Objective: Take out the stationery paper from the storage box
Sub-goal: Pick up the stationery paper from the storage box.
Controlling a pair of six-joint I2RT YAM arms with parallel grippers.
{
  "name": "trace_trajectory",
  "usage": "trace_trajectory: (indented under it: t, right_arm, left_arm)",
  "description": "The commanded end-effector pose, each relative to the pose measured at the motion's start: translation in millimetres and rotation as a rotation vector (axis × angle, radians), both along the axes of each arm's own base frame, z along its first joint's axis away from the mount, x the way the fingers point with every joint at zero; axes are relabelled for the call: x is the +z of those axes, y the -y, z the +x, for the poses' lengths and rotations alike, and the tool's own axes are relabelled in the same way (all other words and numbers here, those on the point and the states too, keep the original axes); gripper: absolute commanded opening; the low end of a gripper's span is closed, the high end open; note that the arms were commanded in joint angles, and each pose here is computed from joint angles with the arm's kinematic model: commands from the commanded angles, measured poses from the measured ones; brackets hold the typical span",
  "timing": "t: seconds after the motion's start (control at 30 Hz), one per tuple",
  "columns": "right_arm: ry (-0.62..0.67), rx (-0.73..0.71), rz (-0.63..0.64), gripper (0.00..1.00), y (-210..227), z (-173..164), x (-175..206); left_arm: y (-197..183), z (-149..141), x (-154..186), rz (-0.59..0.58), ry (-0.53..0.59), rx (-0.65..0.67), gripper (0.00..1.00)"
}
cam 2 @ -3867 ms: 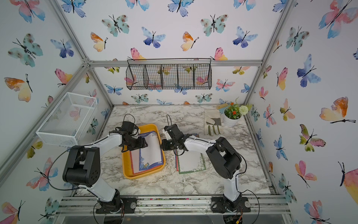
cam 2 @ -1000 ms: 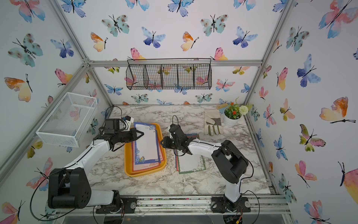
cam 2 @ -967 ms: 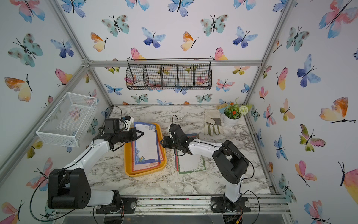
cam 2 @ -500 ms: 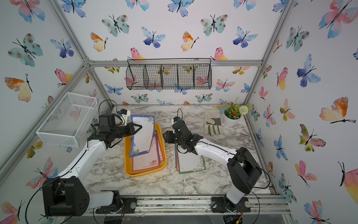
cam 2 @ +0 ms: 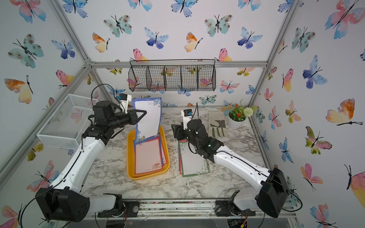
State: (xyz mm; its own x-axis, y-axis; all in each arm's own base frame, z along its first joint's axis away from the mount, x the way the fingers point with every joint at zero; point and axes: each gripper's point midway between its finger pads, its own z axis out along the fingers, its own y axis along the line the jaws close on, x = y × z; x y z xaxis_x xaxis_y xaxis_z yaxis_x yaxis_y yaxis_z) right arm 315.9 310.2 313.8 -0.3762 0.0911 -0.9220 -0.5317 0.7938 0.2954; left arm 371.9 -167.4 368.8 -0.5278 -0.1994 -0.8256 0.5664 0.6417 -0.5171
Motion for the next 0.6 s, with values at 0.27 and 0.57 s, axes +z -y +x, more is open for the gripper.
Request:
trace_trajectory:
  t: [0.27, 0.57]
  right_arm:
    - [0.302, -0.009, -0.007, 0.84, 48.7, -33.8, 68.0]
    - [0.370, 0.206, -0.020, 0.87, 24.3, -57.9, 86.2]
  left_arm:
    - [58.6, -25.2, 52.2, -0.095, 0.225, -0.389, 0.00]
    - [66.8, -19.9, 30.2, -0.105, 0.220, -0.470, 0.00]
